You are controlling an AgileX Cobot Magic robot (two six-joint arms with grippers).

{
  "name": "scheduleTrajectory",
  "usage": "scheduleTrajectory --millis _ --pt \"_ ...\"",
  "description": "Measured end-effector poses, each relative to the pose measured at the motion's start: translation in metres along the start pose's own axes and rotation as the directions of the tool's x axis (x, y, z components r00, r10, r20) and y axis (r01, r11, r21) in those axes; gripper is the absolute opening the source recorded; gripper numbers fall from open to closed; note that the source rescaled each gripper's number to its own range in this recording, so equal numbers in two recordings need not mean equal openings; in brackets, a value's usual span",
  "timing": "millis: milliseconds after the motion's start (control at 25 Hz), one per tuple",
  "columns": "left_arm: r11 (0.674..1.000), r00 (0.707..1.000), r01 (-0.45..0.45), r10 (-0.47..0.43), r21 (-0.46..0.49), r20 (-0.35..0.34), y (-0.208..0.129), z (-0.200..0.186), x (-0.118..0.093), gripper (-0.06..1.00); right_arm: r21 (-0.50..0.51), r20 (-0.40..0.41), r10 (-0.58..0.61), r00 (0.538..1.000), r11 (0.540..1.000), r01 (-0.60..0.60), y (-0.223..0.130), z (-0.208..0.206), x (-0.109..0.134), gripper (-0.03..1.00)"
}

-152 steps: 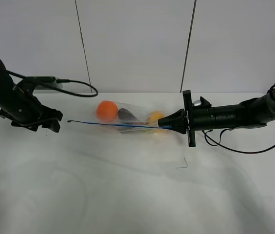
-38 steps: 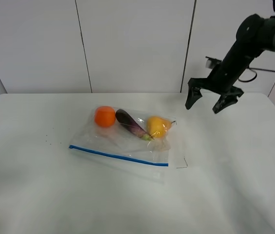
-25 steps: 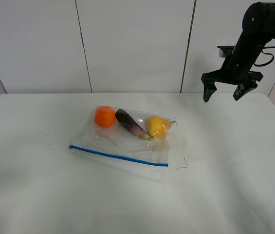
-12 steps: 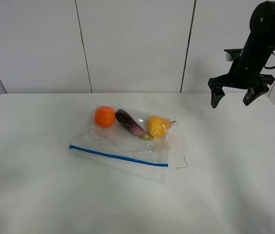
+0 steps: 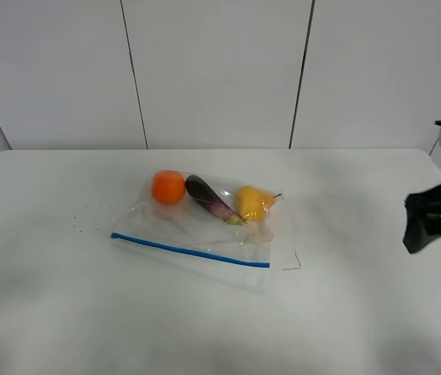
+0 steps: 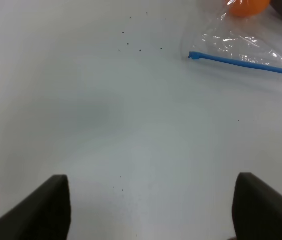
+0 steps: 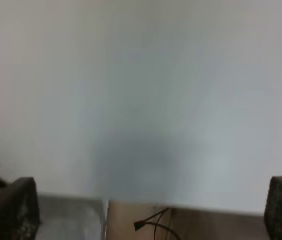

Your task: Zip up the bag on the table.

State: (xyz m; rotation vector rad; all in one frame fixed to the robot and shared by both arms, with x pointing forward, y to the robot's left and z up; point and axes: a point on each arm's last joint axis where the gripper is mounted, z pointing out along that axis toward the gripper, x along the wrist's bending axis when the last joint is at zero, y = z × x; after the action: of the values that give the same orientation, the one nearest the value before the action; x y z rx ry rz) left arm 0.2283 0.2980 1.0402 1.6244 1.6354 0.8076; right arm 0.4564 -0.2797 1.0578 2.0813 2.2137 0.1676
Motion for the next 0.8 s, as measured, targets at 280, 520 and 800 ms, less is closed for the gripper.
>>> scheduleTrajectory --millis 280,520,800 --pt "1.000 1.000 0.000 0.000 0.000 0.000 0.000 0.000 0.000 1.00 -0.343 -0.014 -0.010 1.000 0.939 0.005 -0.096 -0.015 -0.002 1.00" --pt "1.000 1.000 0.000 0.000 0.000 0.000 0.000 0.000 0.000 1.00 -0.571 -0.024 -0.017 1.000 0.821 0.000 -0.160 -0.014 -0.003 1.00" --pt "1.000 1.000 0.000 0.000 0.000 0.000 0.000 0.000 0.000 1.00 -0.733 -0.023 -0.023 0.999 0.680 -0.001 -0.195 -0.024 -0.004 1.00"
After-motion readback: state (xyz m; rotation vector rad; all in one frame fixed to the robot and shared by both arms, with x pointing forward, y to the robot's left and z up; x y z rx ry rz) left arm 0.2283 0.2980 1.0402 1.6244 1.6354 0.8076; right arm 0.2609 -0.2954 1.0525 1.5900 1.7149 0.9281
